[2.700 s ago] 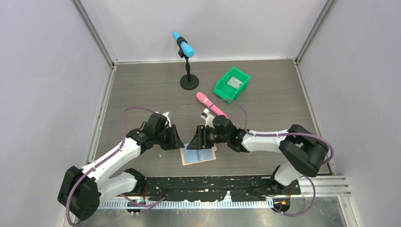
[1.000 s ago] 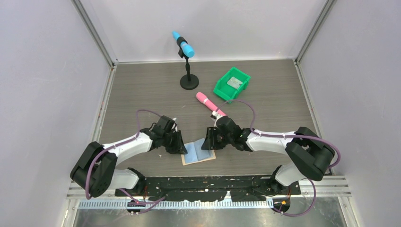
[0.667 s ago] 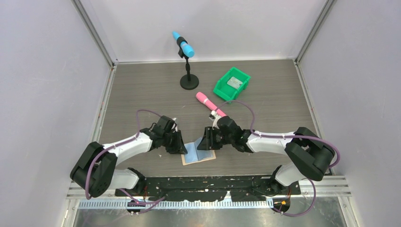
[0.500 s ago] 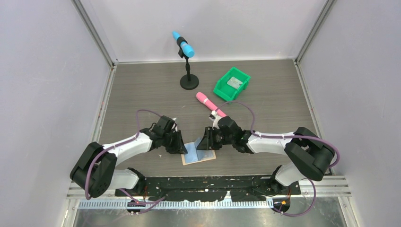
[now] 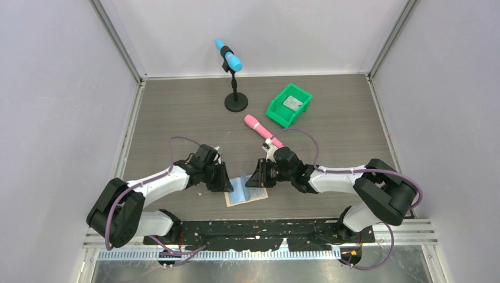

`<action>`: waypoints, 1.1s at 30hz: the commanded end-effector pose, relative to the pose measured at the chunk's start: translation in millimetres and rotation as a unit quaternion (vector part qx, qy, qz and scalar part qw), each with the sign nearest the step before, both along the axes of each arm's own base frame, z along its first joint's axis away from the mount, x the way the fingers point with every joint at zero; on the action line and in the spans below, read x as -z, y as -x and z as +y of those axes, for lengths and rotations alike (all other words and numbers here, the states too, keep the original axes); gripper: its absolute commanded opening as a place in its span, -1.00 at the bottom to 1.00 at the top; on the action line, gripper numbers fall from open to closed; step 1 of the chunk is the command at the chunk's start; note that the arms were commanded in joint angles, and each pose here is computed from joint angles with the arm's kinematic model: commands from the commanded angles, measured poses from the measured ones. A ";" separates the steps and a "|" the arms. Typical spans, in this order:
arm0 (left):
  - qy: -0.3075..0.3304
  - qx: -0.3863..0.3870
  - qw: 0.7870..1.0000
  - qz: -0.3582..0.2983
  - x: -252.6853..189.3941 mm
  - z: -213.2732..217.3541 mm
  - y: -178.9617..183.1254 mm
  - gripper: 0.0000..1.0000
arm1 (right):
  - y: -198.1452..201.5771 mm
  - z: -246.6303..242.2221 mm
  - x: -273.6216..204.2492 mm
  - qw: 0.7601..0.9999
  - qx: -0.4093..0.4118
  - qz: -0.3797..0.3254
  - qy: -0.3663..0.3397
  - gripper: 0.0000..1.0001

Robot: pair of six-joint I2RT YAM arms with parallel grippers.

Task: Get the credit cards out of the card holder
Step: Open the card holder at the center of the board.

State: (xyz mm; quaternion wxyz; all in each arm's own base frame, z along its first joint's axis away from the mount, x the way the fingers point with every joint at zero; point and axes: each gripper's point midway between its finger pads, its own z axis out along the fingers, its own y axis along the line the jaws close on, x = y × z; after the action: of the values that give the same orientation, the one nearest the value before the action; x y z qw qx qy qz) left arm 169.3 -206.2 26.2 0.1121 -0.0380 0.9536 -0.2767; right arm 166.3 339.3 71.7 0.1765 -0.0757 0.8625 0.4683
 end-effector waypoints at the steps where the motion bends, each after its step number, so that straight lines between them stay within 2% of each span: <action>1: 0.003 -0.003 1.000 -0.018 -4.3 -1.4 -5.0 -0.52 | -1.1 13.2 -22.7 0.999 -0.013 -0.019 -0.050 -0.49; 6: 0.002 -0.003 1.000 -0.016 -3.3 -1.3 -5.1 -0.52 | -0.6 15.7 -28.3 0.998 -0.015 -0.020 -0.063 -0.43; 10: 0.002 -0.002 1.000 -0.016 -3.2 -1.3 -5.0 -0.52 | -1.3 15.2 -24.6 0.998 -0.013 -0.018 -0.058 -0.61; 16: 0.002 -0.003 1.000 -0.018 -4.0 -1.0 -4.9 -0.52 | -2.0 13.3 -13.8 0.999 -0.009 -0.010 -0.038 -0.62; 23: 0.003 -0.004 1.000 -0.019 -6.6 -0.6 -4.9 -0.52 | -4.0 9.7 -8.3 1.000 -0.006 -0.016 -0.009 -0.35; 28: 0.007 -0.004 1.000 -0.026 -12.7 -1.7 -6.3 -0.52 | -3.3 10.1 -7.8 1.000 -0.008 -0.018 -0.002 -0.33; 33: 0.016 -0.001 0.999 -0.028 -17.6 -4.0 -6.0 -0.52 | -2.3 11.4 -6.6 1.000 -0.012 -0.020 0.001 -0.12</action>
State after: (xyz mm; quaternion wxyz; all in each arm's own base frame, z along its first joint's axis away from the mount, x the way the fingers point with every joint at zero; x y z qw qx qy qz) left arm 170.9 -205.9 32.7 0.1238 -0.0368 0.9510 -0.2809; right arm 160.5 341.1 65.0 0.1648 -0.0821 0.8681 0.4609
